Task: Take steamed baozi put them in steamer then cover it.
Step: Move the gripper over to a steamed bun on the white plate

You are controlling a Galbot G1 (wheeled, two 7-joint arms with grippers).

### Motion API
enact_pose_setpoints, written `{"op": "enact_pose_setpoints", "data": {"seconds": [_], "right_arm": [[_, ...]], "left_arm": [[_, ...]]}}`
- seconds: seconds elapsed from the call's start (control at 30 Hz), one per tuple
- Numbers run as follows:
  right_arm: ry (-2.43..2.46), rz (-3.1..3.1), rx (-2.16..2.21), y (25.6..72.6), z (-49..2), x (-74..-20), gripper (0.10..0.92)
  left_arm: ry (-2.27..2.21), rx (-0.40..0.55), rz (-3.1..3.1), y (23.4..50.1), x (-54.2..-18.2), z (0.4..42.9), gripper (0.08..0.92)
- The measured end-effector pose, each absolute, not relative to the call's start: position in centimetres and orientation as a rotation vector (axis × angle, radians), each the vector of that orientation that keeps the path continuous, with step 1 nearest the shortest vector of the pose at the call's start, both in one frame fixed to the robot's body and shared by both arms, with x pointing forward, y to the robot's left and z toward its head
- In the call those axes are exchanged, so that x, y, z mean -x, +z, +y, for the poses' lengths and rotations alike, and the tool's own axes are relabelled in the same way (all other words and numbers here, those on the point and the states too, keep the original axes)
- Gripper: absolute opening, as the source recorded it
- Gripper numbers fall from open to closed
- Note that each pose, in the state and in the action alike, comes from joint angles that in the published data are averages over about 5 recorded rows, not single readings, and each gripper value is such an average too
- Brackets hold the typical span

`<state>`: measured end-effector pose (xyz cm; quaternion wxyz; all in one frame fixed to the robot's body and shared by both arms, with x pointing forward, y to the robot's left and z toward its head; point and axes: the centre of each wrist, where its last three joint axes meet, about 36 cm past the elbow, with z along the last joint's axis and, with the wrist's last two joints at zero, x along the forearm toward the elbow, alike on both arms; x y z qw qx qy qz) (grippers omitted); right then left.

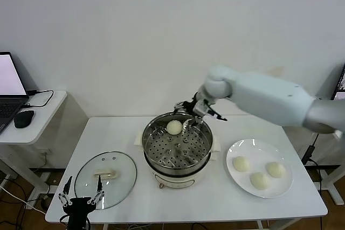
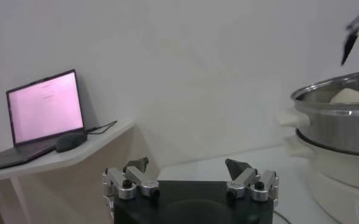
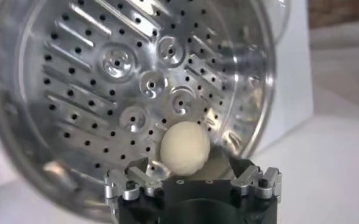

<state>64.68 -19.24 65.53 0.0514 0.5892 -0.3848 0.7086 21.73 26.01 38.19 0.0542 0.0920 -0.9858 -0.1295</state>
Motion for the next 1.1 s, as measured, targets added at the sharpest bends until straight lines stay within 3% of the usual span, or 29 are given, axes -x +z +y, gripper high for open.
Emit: {"op": "enact_pose_setpoints", "data": {"seconds": [0.23,0.53,1.1], "right_arm": [[1.918,-1.38,-1.569,65.8,-27.0,-60.5,0.822],[1.671,-1.507,-1.331,62.4,-35.2,-55.4,0.822],[1.487,-1.458,-1.236,53.5,-38.8,-53.0,0.823]], "left_arm": [[-0.394,-0.264,-3.004,38.5,-21.7,26.0,0.823],[-0.395,-0.248,-3.005,38.5,-21.5,25.9,0.823],[-0.416,-0.26,-2.999,38.5,-21.7,26.3,0.823]]}}
